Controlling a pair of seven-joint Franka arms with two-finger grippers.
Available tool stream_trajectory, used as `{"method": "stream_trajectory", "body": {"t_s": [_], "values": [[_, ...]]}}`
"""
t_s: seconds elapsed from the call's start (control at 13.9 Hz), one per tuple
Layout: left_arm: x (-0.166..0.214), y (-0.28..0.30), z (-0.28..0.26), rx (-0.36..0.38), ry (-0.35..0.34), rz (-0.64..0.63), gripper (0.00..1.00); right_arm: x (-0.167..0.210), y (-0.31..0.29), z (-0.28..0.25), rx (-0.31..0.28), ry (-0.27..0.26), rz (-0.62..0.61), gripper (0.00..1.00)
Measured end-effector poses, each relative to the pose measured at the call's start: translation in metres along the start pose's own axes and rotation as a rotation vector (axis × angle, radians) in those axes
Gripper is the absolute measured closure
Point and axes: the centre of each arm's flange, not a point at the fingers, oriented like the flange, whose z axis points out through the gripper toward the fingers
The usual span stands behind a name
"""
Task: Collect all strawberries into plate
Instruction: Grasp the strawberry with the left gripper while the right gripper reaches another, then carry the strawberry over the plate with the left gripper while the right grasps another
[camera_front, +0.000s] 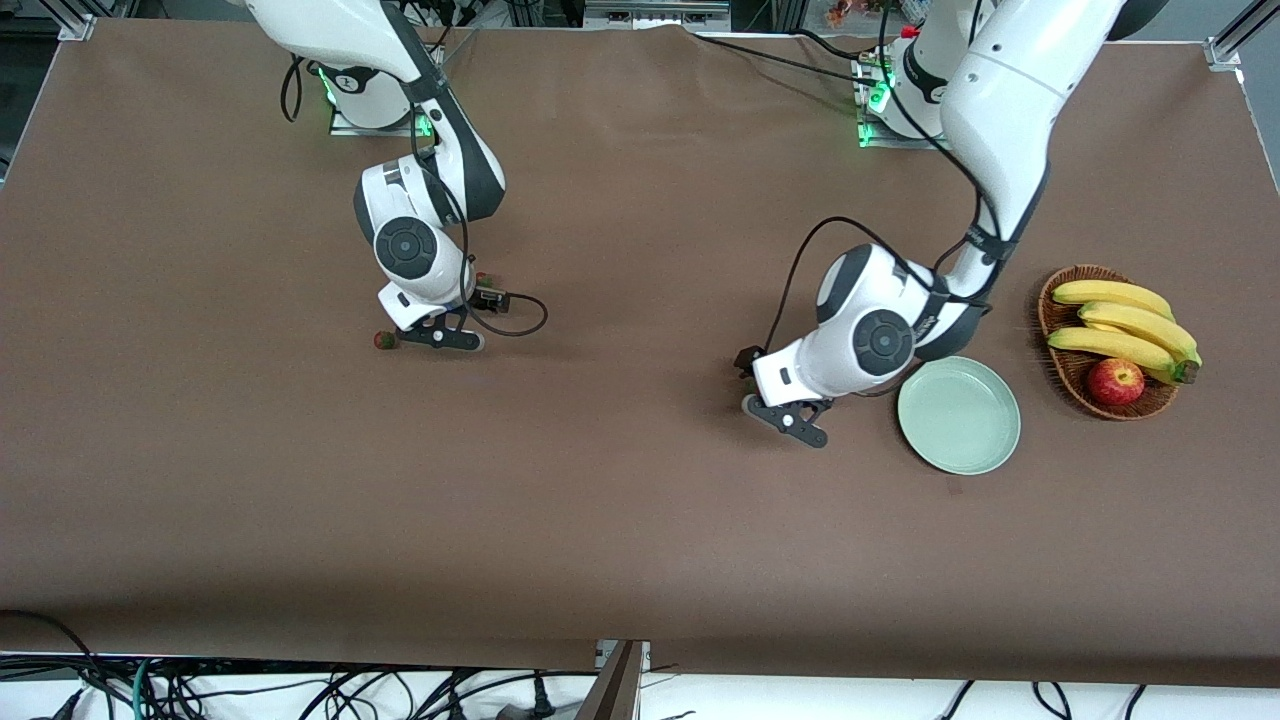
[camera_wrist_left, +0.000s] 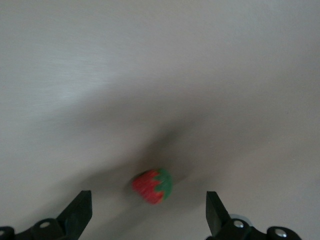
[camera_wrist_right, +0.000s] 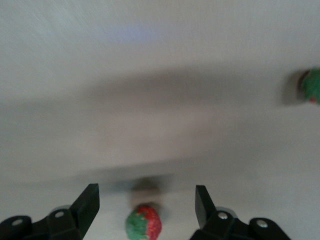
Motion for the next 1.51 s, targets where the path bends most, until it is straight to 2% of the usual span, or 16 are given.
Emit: {"method": "stream_trajectory", "body": {"t_s": [0.29,0.43,0.58,0.65,0.72,0.79,0.93,1.01,1.29,1.51], "values": [[-0.003,0.009,0.013,0.07,-0.008,0.087,0.04,-0.018,-0.014,0.009,0.031,-0.032,0.008,0.14],[-0.004,0.009,0.014,0.082,-0.011,0.102,0.2,-0.022,-0.017,0.012,0.031,-0.036,0.006,0.16],[-0.005,0.008,0.015,0.134,-0.018,0.162,0.46,-0.026,-0.016,0.015,0.027,-0.041,0.005,0.19],[-0.005,0.008,0.015,0.159,-0.02,0.188,0.55,-0.027,-0.015,0.015,0.027,-0.042,0.006,0.26],[-0.004,0.009,0.013,0.167,-0.019,0.2,0.65,-0.029,-0.014,0.015,0.027,-0.043,0.006,0.26],[-0.004,0.01,0.012,0.175,-0.018,0.208,0.65,-0.03,-0.013,0.015,0.027,-0.044,0.006,0.31],[-0.004,0.008,0.005,0.184,-0.02,0.209,0.65,-0.032,-0.012,0.013,0.029,-0.043,0.006,0.56],[-0.005,0.006,-0.005,0.191,-0.044,0.204,0.65,-0.032,-0.011,0.012,0.03,-0.043,0.007,0.65],[-0.024,-0.022,-0.082,0.23,-0.214,0.199,0.65,-0.029,-0.013,0.008,0.04,-0.027,0.007,0.66],[-0.04,-0.097,-0.128,0.206,-0.269,0.325,0.65,-0.008,-0.032,-0.03,0.099,0.05,-0.003,0.66]]}}
